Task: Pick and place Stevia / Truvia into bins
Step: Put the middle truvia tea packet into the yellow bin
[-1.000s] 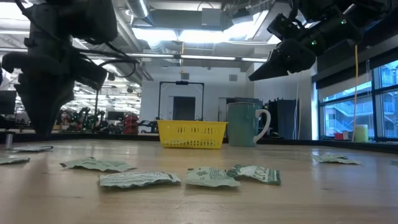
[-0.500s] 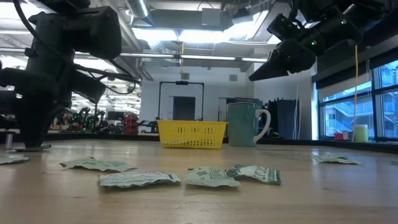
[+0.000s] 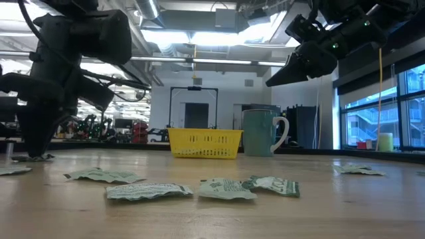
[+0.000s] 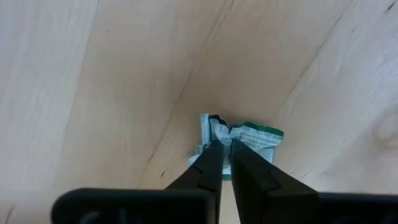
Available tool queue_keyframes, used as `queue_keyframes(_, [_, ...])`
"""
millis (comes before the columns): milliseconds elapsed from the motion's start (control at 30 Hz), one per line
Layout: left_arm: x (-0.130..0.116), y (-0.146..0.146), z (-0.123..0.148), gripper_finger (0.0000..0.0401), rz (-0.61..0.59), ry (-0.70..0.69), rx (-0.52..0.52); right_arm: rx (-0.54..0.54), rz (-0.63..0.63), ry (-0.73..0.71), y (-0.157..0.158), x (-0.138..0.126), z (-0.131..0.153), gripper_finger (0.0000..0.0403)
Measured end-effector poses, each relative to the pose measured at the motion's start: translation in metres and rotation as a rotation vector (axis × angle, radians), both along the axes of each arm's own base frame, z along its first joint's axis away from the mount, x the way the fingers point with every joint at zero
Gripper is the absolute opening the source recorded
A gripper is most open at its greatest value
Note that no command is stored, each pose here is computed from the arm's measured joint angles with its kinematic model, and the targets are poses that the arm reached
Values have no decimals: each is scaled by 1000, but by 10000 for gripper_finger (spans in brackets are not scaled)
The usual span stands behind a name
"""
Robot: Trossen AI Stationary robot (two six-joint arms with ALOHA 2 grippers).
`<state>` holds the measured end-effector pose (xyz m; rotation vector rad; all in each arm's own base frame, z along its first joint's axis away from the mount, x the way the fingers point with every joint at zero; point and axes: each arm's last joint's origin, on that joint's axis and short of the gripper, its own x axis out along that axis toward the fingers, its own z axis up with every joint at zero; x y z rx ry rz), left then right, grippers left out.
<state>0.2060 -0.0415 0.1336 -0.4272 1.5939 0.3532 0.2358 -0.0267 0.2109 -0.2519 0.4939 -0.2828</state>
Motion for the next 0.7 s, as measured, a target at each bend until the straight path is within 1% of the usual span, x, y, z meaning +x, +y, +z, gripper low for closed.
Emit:
queue_keyframes(100, [8,1,6,17,-55,-22,-19,0,0,0,0,0,0,76])
queue_keyframes(200, [21,2,17,18,-131,-99,-30,0,0,1,0,0,0,76])
queue_keyframes(300, [32,6,28,18,-208,-162,7,0,0,1,0,0,0,76])
queue_keyframes(467, [55,14,47,19,-382,-325,152,0,0,1,0,0,0,76])
queue_keyframes(567, [72,21,57,19,-480,-476,262,0,0,1,0,0,0,76])
queue_keyframes(633, [82,28,62,19,-524,-557,348,0,0,1,0,0,0,76])
queue_keyframes(700, [90,37,68,19,-537,-633,441,0,0,1,0,0,0,76])
